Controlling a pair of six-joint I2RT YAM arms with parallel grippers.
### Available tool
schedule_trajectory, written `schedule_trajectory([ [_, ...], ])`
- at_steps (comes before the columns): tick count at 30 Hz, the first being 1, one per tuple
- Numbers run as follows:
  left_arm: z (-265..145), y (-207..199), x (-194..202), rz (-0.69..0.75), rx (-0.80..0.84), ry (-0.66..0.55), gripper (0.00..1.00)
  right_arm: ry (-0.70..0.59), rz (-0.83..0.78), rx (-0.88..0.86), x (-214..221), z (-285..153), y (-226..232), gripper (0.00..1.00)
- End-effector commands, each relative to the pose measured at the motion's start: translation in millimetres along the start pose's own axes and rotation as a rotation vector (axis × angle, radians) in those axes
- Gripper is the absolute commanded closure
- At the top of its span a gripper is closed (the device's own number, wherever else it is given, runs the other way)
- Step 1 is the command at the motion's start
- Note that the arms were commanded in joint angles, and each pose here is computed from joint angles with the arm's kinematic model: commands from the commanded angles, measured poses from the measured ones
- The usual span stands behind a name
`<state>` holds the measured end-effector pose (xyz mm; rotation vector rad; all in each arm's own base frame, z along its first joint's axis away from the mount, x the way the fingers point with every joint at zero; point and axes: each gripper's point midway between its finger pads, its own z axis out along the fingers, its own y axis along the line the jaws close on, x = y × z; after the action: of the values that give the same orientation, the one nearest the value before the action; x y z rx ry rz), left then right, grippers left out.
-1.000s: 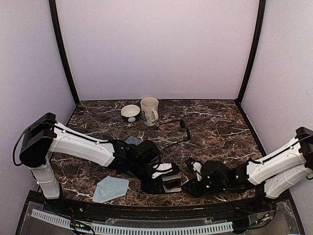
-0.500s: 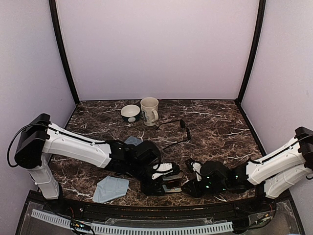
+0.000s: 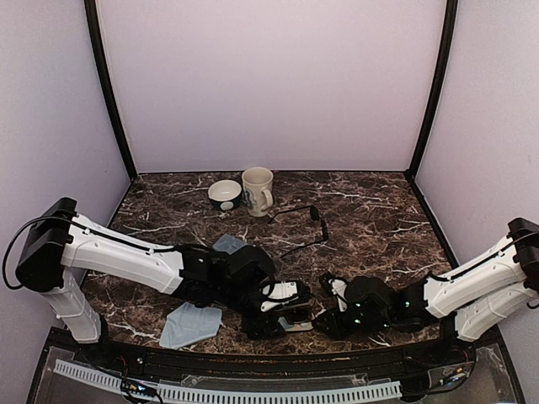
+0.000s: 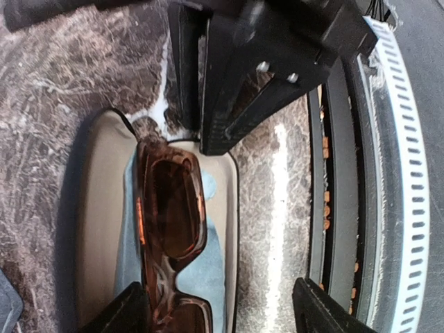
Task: Organize the sunglasses
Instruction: Place the sunglasses in the sunglasses case.
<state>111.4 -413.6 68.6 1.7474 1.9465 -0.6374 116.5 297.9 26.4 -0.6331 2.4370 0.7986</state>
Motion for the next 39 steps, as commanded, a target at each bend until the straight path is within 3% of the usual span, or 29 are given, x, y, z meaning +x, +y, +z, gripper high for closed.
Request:
schedule_trajectory([
  [1,-21,1,-23,0.079,-0.063,-0.111,0.24,0.004,-0.023,0.002,-1,2,4,0.74],
  [23,6,-6,-21,0.356,-0.205,-0.069,0.18,-0.004,-0.017,-0.003,-4,-1,6,0.74],
  [39,23,2,-13,0.436,-0.299,-0.006,0.18,-0.003,-0.014,-0.015,-4,-1,9,0.74],
])
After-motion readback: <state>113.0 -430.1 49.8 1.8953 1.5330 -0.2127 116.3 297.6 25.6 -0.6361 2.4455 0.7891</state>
